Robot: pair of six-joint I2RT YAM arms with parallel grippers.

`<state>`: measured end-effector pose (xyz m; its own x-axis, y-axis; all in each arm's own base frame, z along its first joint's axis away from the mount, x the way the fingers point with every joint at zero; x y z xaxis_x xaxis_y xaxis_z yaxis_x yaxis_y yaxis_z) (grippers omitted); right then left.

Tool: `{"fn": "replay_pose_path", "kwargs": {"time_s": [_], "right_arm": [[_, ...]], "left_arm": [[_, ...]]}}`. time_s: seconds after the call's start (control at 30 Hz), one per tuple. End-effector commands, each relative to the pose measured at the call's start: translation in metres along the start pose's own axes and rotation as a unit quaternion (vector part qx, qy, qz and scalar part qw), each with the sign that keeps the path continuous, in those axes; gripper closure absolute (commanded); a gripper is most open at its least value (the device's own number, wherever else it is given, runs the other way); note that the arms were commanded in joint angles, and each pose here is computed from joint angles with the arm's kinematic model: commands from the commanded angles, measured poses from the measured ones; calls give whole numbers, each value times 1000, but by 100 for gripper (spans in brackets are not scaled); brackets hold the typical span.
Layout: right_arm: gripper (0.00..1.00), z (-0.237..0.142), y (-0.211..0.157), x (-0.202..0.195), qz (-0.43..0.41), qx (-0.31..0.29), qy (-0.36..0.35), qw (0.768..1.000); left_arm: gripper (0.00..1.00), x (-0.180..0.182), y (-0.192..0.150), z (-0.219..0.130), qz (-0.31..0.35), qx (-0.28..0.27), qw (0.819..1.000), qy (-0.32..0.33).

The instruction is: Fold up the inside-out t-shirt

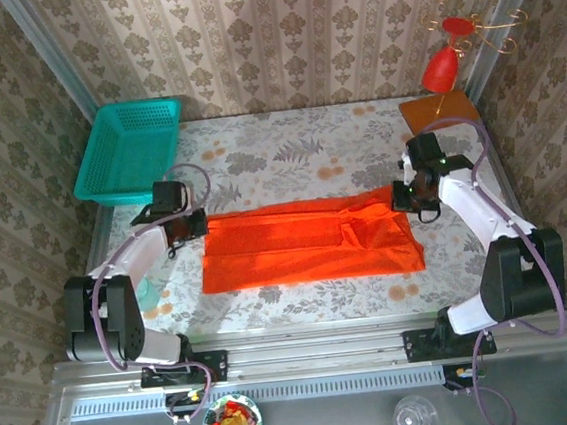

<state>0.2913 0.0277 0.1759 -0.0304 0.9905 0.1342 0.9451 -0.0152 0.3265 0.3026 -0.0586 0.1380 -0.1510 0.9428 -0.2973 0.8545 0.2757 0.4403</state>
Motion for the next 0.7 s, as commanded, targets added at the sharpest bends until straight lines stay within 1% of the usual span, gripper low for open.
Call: {"fn": "replay_pose_path", "kwargs": {"time_s": [0.0,0.07,0.1,0.17,0.2,0.23,0.27,0.4,0.53,0.67], "right_arm": [[100,6,-13,2,21,0,12,1000],[100,5,-21,2,26,-7,14,1000],[99,8,-24,2,30,-4,12,999],[89,13,-31,0,41,4,4,999],[86,15,-35,0,46,9,-1,999],[81,14,-38,-1,49,10,-8,999],[73,14,-41,-2,54,10,-18,998],[62,3,-44,1,68,-11,-23,997],[60,-2,-36,11,60,-22,-10,998],[57,4,-25,33,28,-7,21,999]], "left_arm": [[99,1,-9,-4,-10,-6,1000,-4],[95,4,-15,-3,-12,-2,1000,0],[89,6,-18,-3,-13,0,1000,3],[77,9,-24,-4,-16,5,1000,11],[72,10,-27,-5,-18,6,1000,16],[70,11,-29,-8,-19,4,1000,18],[68,11,-31,-12,-18,1,1000,18],[65,12,-33,-30,-20,-19,999,18],[66,5,-30,-34,-16,-6,1000,0],[68,-8,-27,-27,-4,28,1000,-9]]}}
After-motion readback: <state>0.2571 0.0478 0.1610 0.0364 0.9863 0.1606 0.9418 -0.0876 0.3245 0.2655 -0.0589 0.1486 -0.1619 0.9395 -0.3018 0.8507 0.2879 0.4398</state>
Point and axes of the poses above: each hand's point on the last joint's axis, 136 mm out from that joint toward the fingers, its own z axis out along the fingers, its own x axis along the line the jaws close on, y = z × x, the point moved 7 cm from there along -z, back along the fingers, and after that the axes turned 10 degrees about -z, right-handed, at the moved point
